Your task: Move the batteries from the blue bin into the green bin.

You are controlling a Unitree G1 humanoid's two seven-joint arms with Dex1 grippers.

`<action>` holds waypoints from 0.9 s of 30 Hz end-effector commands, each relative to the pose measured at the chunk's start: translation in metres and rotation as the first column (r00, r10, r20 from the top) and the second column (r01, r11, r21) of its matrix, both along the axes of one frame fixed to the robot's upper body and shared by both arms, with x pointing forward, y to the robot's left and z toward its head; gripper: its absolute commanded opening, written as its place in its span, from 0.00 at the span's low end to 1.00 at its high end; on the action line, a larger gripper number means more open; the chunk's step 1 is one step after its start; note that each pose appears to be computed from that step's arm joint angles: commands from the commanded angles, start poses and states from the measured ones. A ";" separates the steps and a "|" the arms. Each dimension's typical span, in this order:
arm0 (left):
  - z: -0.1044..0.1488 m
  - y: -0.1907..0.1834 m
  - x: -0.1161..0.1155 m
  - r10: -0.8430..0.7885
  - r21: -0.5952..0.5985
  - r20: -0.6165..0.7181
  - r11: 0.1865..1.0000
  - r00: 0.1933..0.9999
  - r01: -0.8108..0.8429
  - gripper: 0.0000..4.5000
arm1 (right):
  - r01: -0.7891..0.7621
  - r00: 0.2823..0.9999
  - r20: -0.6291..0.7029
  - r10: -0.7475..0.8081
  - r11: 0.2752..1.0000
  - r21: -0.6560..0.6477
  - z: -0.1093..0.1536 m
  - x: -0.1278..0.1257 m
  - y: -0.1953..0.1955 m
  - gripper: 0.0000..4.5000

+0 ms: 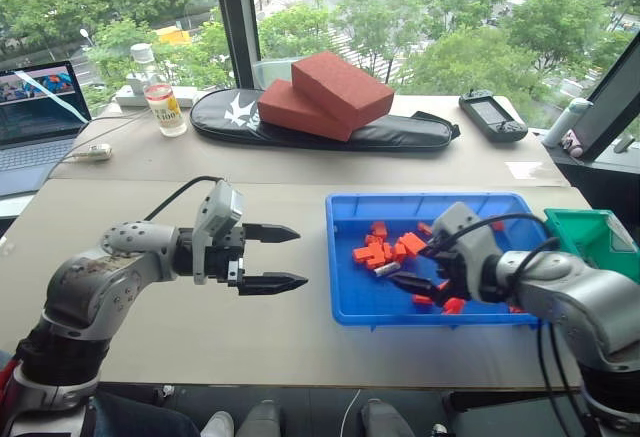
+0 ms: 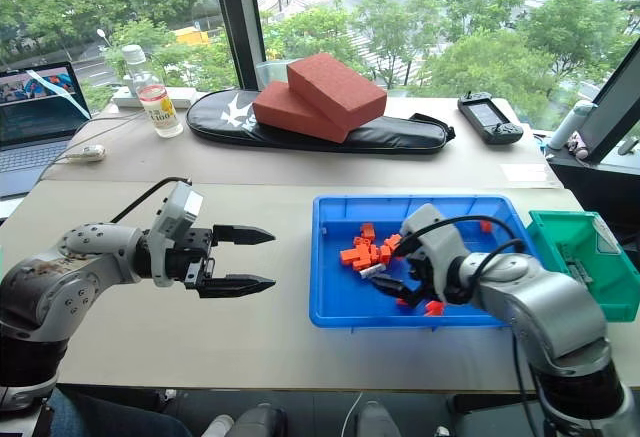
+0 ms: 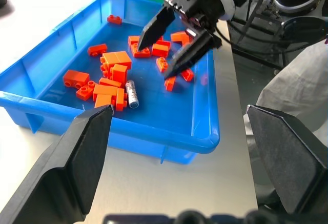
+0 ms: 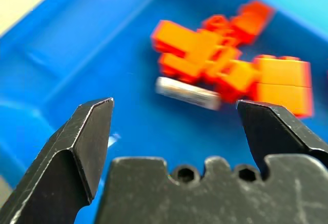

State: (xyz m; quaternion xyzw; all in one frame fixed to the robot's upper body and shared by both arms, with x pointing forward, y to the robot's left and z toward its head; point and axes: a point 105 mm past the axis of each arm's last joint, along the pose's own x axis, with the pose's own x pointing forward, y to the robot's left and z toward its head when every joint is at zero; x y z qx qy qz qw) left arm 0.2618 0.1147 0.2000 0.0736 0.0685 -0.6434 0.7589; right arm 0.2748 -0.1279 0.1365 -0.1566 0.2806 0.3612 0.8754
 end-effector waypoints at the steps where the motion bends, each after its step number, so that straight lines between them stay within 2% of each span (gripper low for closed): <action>1: 0.008 -0.001 -0.002 -0.020 0.000 0.035 1.000 0.999 0.020 1.00 | 0.006 1.000 0.013 -0.005 1.000 -0.029 0.002 0.000 0.005 0.99; 7: 0.011 -0.002 0.000 -0.014 0.001 0.049 1.000 0.999 0.014 1.00 | 0.077 0.997 0.018 -0.076 0.991 -0.110 -0.009 0.012 -0.001 0.99; 18: 0.012 -0.001 -0.001 -0.016 0.008 0.048 1.000 0.999 0.016 1.00 | 0.118 0.993 0.006 -0.118 0.985 -0.122 -0.017 0.016 0.007 0.99; 27: 0.012 -0.001 -0.001 -0.017 0.007 0.052 1.000 0.999 0.016 1.00 | 0.207 0.978 0.036 -0.204 0.966 -0.156 -0.018 0.028 -0.005 0.99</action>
